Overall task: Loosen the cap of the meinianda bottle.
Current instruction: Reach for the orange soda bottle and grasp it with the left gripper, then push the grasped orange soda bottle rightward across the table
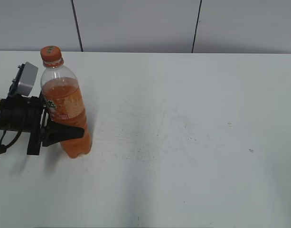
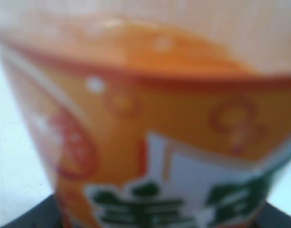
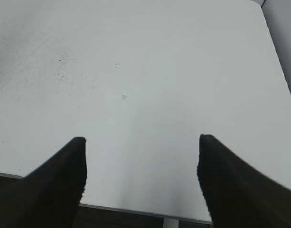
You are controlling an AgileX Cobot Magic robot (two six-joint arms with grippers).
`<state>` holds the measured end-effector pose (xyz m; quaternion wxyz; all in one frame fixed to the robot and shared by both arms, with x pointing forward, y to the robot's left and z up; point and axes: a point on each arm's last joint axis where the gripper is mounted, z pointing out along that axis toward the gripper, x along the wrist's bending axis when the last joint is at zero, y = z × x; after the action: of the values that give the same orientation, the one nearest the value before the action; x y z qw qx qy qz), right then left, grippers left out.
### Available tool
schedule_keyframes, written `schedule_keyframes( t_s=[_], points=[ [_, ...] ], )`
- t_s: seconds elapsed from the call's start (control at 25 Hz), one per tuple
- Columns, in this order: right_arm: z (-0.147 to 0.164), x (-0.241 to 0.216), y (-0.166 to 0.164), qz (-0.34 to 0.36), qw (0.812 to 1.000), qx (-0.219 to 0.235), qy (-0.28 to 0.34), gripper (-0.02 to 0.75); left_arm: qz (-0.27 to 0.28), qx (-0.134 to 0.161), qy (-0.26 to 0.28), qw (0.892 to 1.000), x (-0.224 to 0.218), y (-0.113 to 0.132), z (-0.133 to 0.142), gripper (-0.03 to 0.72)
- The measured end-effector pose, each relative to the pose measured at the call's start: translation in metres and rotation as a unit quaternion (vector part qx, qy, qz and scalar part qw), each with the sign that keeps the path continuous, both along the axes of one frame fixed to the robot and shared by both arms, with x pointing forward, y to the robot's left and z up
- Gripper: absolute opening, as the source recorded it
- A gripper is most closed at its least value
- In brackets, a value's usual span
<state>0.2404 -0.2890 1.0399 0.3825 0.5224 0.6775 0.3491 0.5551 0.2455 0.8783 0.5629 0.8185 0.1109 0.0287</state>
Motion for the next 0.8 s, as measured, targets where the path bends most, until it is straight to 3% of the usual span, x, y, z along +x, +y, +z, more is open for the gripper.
schedule_keyframes(
  t_s=[0.32,0.64,0.8],
  points=[
    [0.000,0.000,0.000,0.000,1.000,0.000,0.000,0.547,-0.008,0.000,0.000,1.000,0.000,-0.012,0.000,0.396],
    [0.000,0.000,0.000,0.000,1.000,0.000,0.000,0.547,-0.032,0.002,-0.008,0.999,0.000,-0.047,0.005,0.396],
    [0.000,0.000,0.000,0.000,1.000,0.000,0.000,0.547,-0.065,-0.008,-0.032,0.997,0.009,-0.080,0.019,0.396]
  ],
)
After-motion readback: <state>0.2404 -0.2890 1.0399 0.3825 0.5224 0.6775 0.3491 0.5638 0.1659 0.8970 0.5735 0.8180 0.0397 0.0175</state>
